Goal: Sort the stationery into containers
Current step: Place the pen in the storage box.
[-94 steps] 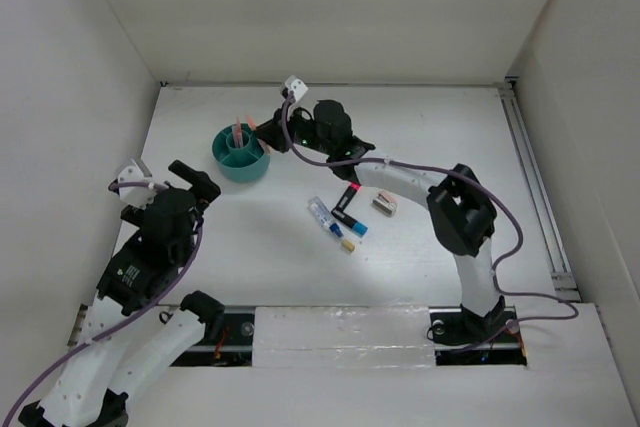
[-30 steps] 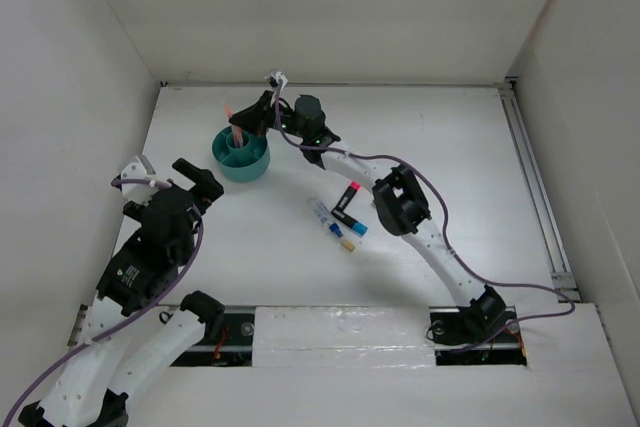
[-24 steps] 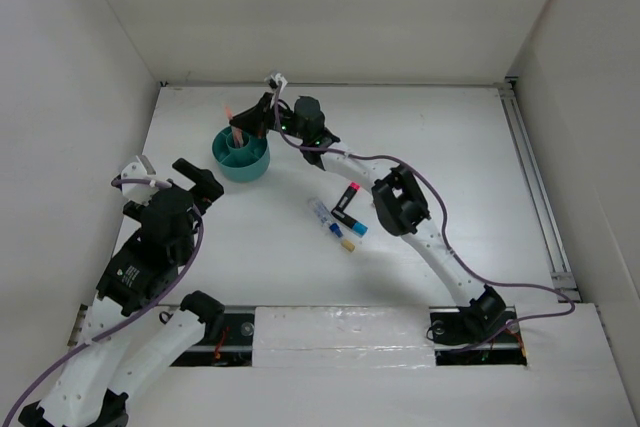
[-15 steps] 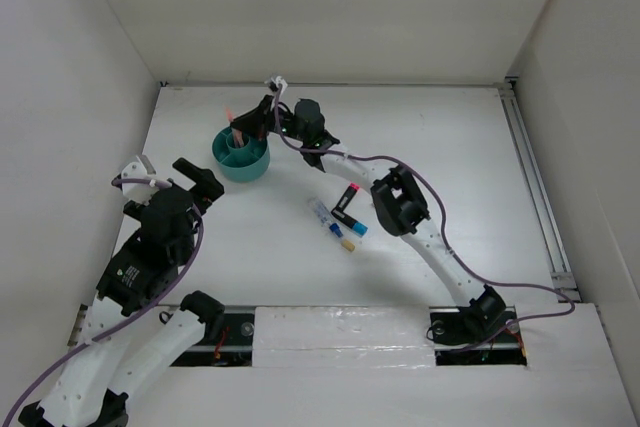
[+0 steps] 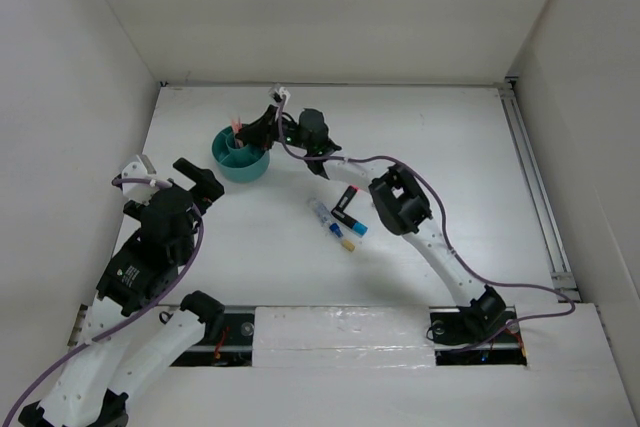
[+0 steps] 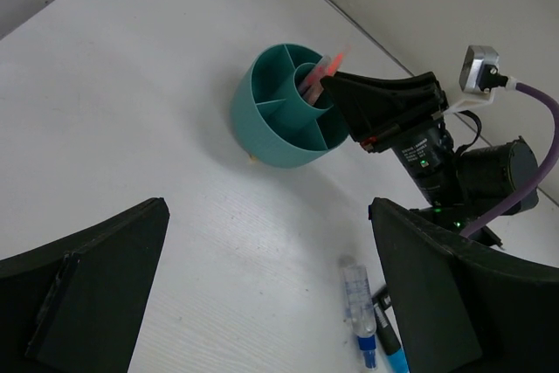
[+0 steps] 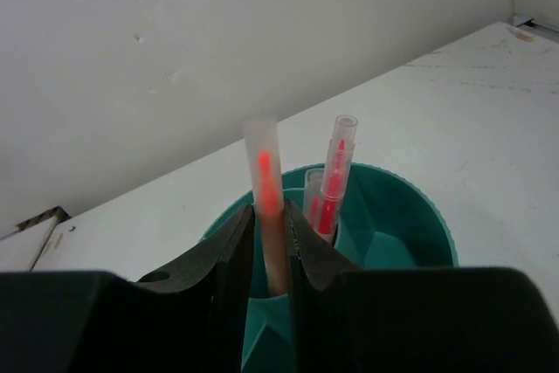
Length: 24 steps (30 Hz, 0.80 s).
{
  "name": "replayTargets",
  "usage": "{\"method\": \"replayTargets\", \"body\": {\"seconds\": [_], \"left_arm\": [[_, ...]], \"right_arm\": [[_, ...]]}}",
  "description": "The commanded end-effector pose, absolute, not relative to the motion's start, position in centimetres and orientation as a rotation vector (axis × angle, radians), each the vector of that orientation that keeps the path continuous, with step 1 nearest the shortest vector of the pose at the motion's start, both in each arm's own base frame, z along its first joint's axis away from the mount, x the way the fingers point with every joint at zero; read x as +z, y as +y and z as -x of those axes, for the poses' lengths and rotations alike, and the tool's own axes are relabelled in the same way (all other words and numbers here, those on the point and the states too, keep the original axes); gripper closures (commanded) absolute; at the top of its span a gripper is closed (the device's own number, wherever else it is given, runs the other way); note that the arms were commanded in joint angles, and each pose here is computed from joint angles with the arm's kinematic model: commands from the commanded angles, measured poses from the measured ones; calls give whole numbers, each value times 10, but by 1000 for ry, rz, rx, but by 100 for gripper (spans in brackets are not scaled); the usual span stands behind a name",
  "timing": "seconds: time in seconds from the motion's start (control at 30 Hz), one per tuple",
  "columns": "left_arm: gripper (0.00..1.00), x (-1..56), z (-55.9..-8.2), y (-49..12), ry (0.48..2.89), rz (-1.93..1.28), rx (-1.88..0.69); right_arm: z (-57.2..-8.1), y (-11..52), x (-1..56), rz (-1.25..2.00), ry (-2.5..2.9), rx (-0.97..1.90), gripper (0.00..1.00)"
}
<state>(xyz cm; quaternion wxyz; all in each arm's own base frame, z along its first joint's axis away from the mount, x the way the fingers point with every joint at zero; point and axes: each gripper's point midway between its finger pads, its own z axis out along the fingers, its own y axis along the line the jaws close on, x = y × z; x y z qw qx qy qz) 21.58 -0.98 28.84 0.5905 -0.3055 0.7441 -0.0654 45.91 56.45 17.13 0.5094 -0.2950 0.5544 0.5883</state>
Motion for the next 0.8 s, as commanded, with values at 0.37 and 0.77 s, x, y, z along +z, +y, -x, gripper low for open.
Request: {"method": "replayTargets", "body": {"seconds": [0.37,0.77], "left_arm": [[0,291,-220,-10,1715,707,-152],[0,289,-221,-10,1729,688,-132]], "right_arm": [[-415,538,287,794,1036,1450,63],[-433,406,303,408,1470,1038,0]]}}
